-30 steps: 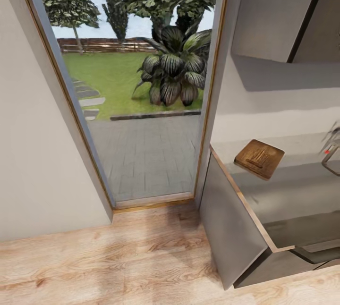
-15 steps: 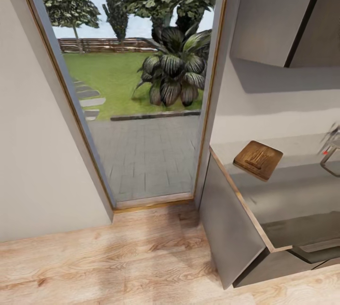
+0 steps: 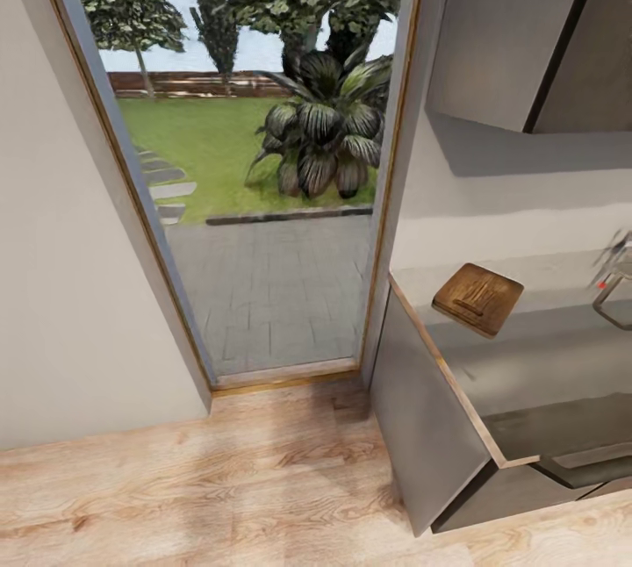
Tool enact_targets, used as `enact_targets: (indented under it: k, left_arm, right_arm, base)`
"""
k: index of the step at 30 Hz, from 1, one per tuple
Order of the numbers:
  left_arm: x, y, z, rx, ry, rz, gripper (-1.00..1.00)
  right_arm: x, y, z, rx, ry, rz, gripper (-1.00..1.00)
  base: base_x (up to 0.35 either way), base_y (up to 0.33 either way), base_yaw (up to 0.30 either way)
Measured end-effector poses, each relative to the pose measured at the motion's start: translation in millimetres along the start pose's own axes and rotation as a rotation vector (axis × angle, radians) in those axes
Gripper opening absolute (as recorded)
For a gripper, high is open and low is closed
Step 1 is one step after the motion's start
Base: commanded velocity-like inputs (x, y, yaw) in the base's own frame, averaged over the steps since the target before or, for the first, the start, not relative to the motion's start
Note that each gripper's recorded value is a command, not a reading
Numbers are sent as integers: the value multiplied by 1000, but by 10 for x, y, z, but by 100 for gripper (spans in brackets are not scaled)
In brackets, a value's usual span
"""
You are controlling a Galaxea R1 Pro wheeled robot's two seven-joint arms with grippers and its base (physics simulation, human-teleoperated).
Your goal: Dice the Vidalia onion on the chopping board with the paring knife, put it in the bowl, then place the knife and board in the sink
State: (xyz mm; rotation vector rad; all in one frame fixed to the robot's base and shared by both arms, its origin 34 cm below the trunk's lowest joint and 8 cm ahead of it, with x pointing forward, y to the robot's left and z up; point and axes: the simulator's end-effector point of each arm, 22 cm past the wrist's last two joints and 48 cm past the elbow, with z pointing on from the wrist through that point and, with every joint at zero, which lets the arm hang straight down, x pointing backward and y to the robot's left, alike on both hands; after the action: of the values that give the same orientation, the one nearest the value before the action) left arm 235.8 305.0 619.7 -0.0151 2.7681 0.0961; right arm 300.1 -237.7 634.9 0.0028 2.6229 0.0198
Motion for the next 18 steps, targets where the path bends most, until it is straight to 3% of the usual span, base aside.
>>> enact_targets:
  k: [18]
  left_arm:
    - [24, 9, -134, 0, 1, 0, 100]
  right_arm:
    - [5, -16, -136, 1, 1, -3, 100]
  base:
    - [0, 0, 0]
